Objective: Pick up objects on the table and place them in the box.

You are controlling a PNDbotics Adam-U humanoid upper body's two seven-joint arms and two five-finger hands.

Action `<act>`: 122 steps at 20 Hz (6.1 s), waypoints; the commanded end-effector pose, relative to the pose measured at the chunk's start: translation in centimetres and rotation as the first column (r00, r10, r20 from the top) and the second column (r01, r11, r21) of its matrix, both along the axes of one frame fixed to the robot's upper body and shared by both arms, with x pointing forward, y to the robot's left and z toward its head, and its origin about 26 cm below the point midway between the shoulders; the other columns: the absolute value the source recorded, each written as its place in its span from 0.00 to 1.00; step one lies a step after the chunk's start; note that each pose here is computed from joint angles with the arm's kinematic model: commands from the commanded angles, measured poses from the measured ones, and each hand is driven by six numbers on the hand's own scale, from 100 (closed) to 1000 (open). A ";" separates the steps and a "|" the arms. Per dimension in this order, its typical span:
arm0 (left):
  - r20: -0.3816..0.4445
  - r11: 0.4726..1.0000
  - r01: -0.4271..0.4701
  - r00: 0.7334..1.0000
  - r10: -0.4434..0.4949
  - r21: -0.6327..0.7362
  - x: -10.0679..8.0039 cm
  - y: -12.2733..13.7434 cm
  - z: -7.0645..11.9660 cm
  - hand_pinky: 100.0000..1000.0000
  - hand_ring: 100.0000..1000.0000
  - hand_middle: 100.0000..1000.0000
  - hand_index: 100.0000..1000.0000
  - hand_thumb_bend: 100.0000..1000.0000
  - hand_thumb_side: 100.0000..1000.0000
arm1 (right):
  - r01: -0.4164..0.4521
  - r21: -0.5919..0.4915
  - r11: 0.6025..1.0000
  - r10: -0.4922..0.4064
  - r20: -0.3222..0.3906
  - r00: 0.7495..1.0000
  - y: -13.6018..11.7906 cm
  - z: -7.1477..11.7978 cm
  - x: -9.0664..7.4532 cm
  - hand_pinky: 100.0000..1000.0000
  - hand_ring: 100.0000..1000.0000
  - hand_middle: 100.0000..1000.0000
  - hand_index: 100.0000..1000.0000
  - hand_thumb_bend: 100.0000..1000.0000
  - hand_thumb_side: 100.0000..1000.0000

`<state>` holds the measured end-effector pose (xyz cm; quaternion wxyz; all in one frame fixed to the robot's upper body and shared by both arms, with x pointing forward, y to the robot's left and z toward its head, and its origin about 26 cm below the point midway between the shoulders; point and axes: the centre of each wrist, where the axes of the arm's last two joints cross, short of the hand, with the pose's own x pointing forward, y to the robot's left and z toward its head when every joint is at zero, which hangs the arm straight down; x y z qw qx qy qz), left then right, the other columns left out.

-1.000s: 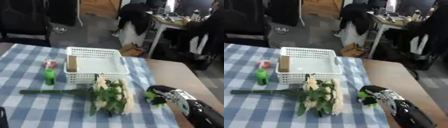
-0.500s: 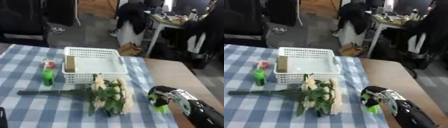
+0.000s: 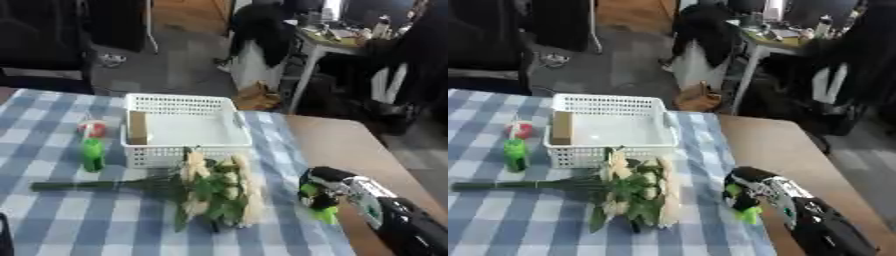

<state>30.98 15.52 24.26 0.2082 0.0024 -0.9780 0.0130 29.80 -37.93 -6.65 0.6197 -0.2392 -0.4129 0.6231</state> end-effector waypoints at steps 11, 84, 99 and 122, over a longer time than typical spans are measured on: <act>0.043 1.000 0.003 0.999 -0.003 -0.014 -0.2 -0.1 1.1 0.81 0.92 0.85 0.97 0.00 0.98 | -0.089 -0.127 0.988 0.094 0.028 0.995 -2.0 1.9 0.5 0.00 0.00 0.02 0.36 0.00 0.61; 0.265 0.990 0.142 0.954 -0.139 0.008 -0.7 -2.1 5.9 0.81 0.91 0.84 0.96 0.00 0.98 | -0.440 -0.312 0.842 0.537 0.559 0.631 -4.1 27.7 4.7 0.00 0.00 0.00 0.26 0.00 0.74; 0.286 0.986 0.163 0.945 -0.161 0.019 -0.8 -2.2 6.2 0.81 0.91 0.84 0.96 0.00 0.98 | -0.409 -0.372 0.833 0.544 0.684 0.486 -4.4 31.0 4.0 0.00 0.00 0.00 0.26 0.00 0.76; 0.314 0.959 0.282 0.910 -0.271 0.012 -1.5 -4.3 6.6 0.81 0.91 0.84 0.96 0.00 0.98 | -0.362 -0.385 0.849 0.481 0.847 0.228 -5.5 31.2 2.2 0.00 0.00 0.00 0.26 0.00 0.76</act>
